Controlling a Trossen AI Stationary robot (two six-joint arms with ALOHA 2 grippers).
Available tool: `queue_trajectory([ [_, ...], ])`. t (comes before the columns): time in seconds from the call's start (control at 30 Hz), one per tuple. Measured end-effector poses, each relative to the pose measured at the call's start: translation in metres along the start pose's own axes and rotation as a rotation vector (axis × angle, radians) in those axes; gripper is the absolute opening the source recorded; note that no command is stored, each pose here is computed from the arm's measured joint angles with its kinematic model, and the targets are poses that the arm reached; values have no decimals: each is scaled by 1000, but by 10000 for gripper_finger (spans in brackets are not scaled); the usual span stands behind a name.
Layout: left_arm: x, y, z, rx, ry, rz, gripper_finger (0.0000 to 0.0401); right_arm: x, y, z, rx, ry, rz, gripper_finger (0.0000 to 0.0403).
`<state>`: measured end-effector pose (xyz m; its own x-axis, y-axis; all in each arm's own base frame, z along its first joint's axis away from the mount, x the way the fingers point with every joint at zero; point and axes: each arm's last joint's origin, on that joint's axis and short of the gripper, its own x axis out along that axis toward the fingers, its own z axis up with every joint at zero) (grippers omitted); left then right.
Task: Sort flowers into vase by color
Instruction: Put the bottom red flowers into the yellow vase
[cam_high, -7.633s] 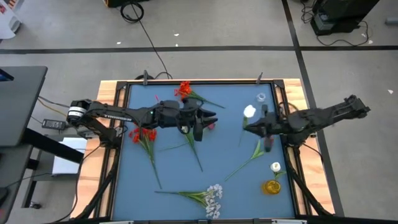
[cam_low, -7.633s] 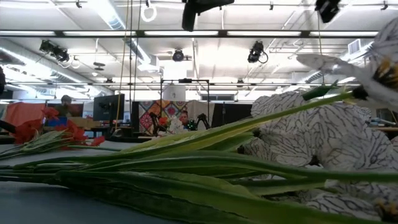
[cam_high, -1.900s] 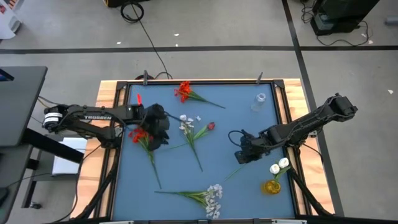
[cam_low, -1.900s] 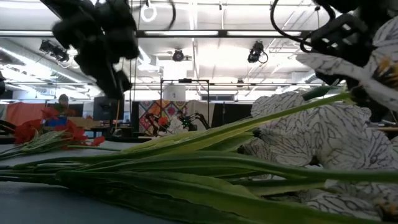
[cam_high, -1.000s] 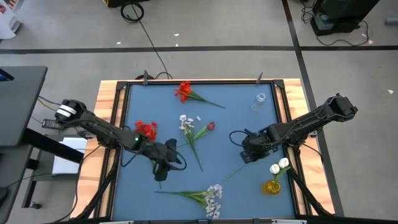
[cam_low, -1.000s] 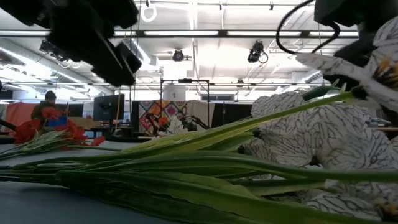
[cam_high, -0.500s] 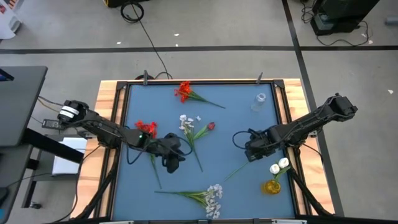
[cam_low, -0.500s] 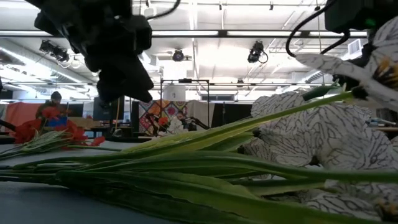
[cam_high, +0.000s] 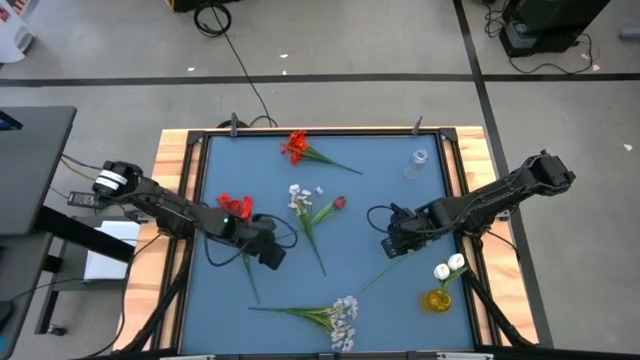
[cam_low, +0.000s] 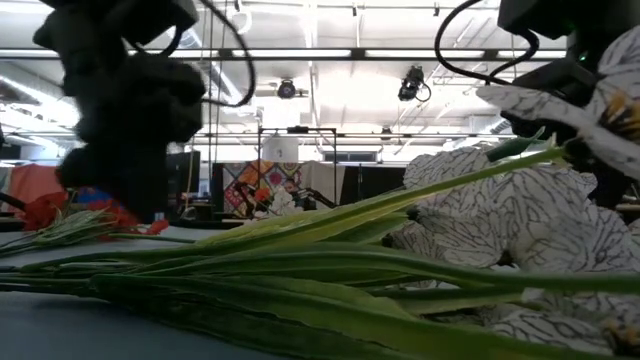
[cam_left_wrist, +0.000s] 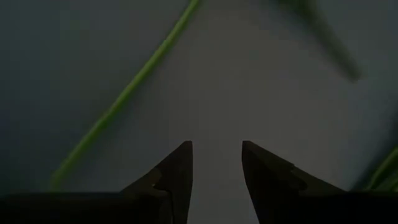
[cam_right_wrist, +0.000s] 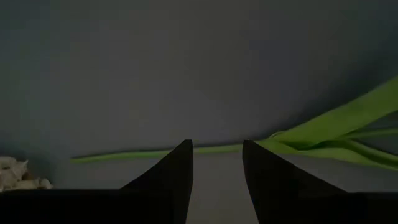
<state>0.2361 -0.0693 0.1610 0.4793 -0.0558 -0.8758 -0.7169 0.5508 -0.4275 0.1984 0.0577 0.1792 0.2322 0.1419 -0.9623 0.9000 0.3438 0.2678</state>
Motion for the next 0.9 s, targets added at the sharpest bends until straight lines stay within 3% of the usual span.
queue_trajectory([
  [0.17,-1,-2,-13,-53,86,-1,144,0,-4,-1,13,8,-41,148],
  [0.33,-2,-8,-20,-48,88,-43,144,0,-10,-3,10,10,-105,148],
  [0.53,-3,-10,-21,-112,66,-64,144,0,-8,-3,-12,44,-81,148],
  [0.77,-6,-24,-34,22,63,-183,144,0,-8,-18,-47,131,-88,148],
  [0.9,-7,-28,-39,65,55,-216,144,1,-8,-25,27,105,-102,148],
])
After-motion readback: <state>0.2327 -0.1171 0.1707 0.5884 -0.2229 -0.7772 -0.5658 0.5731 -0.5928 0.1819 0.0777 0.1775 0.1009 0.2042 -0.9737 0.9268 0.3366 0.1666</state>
